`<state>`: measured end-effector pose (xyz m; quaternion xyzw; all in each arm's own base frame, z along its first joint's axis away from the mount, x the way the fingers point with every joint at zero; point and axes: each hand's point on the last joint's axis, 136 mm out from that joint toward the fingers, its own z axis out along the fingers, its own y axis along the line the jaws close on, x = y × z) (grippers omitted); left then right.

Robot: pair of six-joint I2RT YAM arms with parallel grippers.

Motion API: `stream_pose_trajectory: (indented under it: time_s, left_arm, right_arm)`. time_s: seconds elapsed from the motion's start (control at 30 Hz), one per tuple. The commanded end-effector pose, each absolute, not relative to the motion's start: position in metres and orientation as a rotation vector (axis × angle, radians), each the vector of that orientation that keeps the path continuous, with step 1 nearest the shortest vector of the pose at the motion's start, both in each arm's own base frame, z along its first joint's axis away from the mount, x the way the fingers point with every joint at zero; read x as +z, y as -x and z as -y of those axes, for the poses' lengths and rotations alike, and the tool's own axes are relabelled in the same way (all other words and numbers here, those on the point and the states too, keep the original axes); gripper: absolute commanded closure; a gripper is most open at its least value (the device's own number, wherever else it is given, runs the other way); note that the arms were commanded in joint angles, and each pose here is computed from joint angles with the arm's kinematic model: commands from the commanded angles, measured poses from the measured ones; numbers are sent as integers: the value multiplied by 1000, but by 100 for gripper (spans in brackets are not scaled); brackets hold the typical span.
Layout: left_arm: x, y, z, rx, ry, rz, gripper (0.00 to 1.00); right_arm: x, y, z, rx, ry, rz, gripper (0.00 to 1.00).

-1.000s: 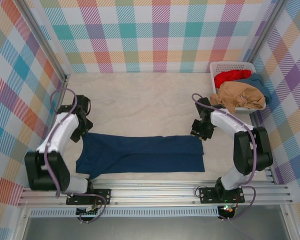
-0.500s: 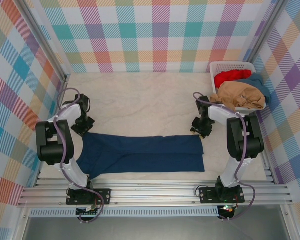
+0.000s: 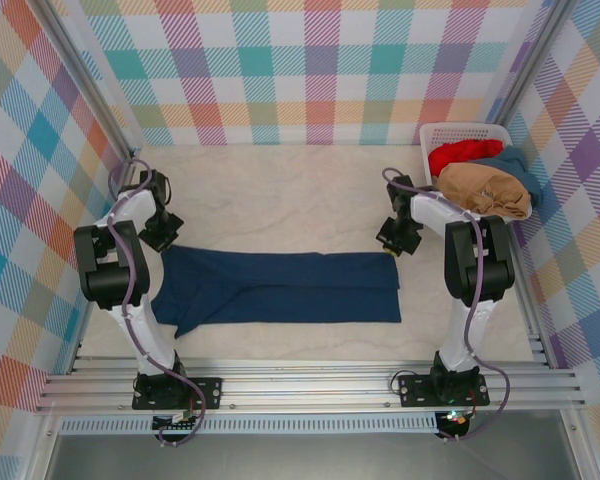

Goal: Fold and stack the t-shirts

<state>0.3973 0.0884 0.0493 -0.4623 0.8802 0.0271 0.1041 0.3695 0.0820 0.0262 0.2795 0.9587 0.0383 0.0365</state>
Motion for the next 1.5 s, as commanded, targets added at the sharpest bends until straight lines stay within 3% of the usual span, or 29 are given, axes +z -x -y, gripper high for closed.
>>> stream_pose_trajectory:
  time_s: [0.0, 0.37, 0.5, 0.63, 0.77, 0.87, 1.03, 1.2, 1.47]
  left_arm:
    - [56, -419, -92, 30, 1331, -2592, 100]
    - [52, -436, -104, 94, 1327, -2605, 100]
    - [55, -438, -112, 167, 1324, -2613, 90]
    - [77, -435, -124, 243, 1312, -2547, 69]
    - [115, -433, -117, 225, 1267, -2491, 56]
    - [126, -429, -84, 85, 1234, -2493, 58]
    - [89, -391, -13, -148, 1207, -2674, 66]
    - [66, -348, 7, -250, 1254, -2733, 65]
    - [42, -336, 21, -318, 1241, -2755, 63]
  right_arm:
    - [28, -379, -76, 47, -820, -2958, 100]
    - [24, -407, -78, 28, -747, -2986, 100]
    - [26, -409, -77, 14, -753, -2985, 100]
    - [38, -412, -75, 13, -768, -2961, 99]
    - [61, -416, -78, 16, -712, -2920, 66]
    - [80, -413, -93, 25, -622, -2893, 63]
    - [86, -397, -153, 190, -449, -2923, 68]
    - [75, -378, -191, 320, -371, -2972, 71]
    - [78, -355, -242, 584, -159, -2998, 64]
